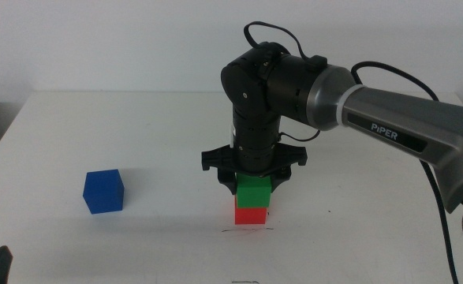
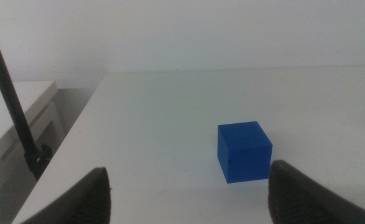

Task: Stack red cubes first, then green, then blue cubes in a specific spot.

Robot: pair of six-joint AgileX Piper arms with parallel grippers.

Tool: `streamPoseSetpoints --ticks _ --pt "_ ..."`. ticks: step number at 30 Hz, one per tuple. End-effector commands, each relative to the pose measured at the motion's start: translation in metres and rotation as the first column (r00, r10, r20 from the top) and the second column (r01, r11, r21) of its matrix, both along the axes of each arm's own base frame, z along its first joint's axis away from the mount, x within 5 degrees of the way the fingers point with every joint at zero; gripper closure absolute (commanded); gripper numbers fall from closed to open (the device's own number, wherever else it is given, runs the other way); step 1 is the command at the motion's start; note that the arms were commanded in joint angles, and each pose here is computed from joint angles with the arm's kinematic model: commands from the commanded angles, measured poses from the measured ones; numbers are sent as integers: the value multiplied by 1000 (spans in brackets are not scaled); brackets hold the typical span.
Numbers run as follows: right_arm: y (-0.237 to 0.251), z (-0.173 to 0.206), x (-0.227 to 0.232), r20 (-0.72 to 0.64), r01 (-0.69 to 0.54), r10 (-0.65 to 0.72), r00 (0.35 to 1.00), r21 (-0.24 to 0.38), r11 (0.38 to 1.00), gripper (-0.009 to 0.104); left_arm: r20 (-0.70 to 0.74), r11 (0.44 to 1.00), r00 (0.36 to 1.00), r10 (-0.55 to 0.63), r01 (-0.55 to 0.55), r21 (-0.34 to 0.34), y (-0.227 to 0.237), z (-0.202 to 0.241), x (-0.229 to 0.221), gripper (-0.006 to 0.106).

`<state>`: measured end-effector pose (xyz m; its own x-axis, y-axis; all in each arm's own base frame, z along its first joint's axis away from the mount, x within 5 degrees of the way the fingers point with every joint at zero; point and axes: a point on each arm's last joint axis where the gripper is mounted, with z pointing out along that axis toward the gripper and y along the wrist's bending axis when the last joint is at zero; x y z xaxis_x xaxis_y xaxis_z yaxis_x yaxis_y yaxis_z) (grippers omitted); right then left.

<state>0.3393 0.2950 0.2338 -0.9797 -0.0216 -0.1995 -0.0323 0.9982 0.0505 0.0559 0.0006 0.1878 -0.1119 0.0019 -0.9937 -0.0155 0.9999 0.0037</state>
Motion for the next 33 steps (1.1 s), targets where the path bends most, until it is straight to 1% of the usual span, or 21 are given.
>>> streamPoseSetpoints --ticks 1,7,11,15,19,25,30,33 --pt "-3 33 -1 88 -12 8 996 50 999 41 106 1000 994 0 2 -12 0 9 -1 16" --pt "-3 34 -1 91 -13 8 996 53 999 25 106 1000 994 0 2 -12 0 9 -1 16" --pt "-3 34 0 97 -13 7 995 64 998 21 106 1000 994 0 2 -12 0 9 -1 16" --pt "-1 36 -2 88 -15 7 996 90 996 20 106 1000 994 0 2 -12 0 9 -1 16" --pt "-1 36 -2 87 -19 11 996 89 996 20 106 1000 994 0 2 -12 0 9 -1 16" --pt "-4 54 -6 120 -31 17 993 120 992 20 106 1000 994 0 2 -12 0 9 -1 16" --pt "-20 77 -8 182 -34 17 983 91 995 20 106 1000 994 0 2 -12 0 9 -1 16" --pt "-33 93 -10 195 -43 25 980 90 995 20 106 1000 994 0 2 -12 0 9 -1 16"
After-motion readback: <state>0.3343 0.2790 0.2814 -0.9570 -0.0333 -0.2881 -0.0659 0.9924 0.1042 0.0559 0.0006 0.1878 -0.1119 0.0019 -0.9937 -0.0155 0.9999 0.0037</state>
